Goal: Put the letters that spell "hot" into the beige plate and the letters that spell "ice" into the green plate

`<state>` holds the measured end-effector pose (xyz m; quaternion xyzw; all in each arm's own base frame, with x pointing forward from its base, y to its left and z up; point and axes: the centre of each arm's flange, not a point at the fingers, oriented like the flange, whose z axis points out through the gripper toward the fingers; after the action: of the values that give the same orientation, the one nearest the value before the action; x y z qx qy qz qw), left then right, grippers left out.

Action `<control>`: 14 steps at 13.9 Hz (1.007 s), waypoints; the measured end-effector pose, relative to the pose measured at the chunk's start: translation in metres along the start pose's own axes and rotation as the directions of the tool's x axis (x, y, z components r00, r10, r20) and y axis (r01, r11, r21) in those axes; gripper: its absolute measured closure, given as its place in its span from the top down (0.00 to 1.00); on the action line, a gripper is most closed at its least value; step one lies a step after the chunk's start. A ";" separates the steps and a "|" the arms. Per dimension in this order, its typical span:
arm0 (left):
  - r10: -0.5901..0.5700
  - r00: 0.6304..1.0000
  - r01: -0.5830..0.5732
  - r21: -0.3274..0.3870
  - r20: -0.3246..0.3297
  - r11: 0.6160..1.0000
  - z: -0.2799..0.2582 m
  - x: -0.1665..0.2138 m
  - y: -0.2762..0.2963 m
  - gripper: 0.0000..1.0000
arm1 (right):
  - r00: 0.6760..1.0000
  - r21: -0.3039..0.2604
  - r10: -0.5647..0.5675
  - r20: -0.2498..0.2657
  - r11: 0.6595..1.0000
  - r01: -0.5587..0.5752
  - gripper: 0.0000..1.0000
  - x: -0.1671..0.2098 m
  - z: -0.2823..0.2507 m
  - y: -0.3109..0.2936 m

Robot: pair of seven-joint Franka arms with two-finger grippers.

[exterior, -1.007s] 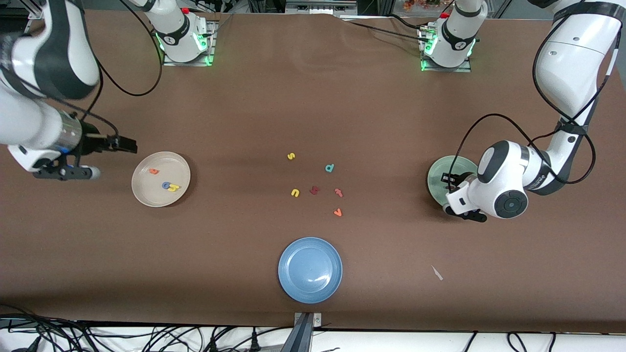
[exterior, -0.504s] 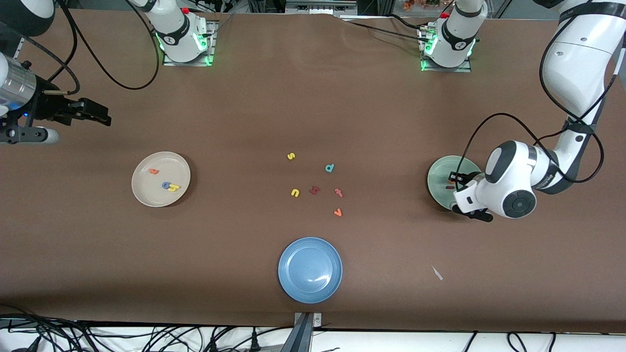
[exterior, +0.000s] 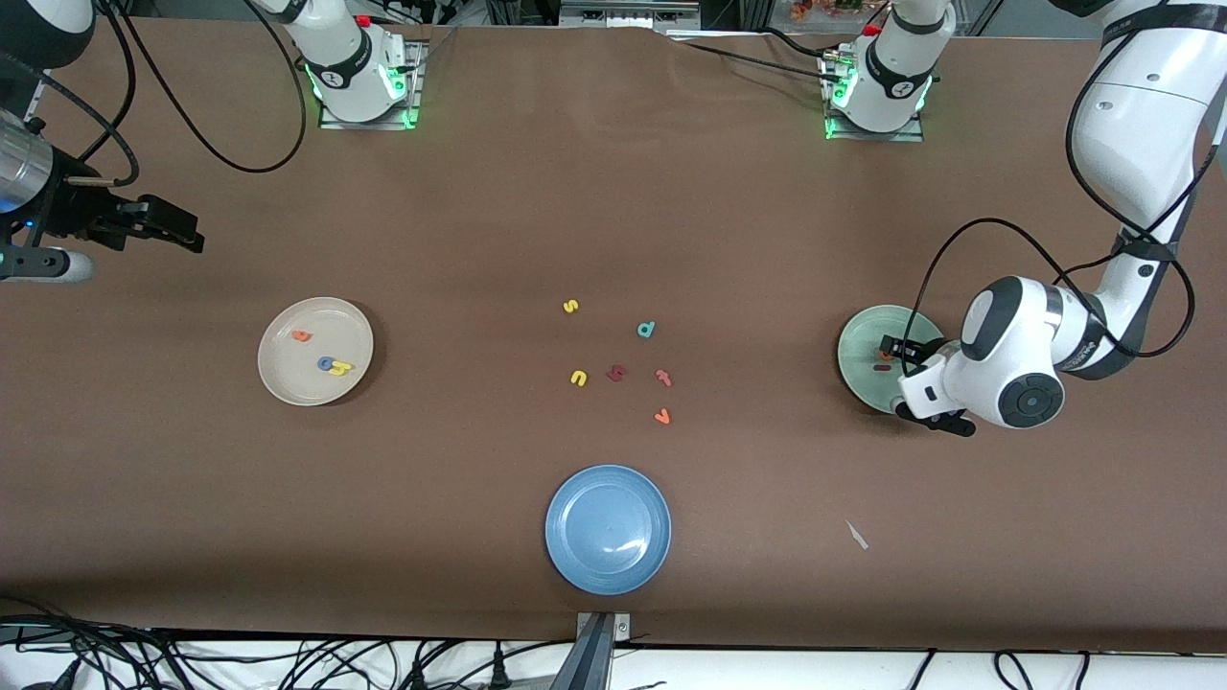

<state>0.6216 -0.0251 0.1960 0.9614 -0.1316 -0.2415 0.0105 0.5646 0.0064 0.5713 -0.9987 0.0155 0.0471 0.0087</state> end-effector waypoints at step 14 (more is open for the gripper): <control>0.082 0.950 -0.047 0.121 -0.302 0.992 -0.208 -0.048 0.075 1.00 | 1.000 -0.001 -0.007 0.009 1.000 0.007 1.00 -0.001 0.002 -0.005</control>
<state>0.6599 -0.0939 0.4080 0.9814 -0.1732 -0.0811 -0.0153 0.5634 0.0112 0.5700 -0.9985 0.0120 0.0519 0.0083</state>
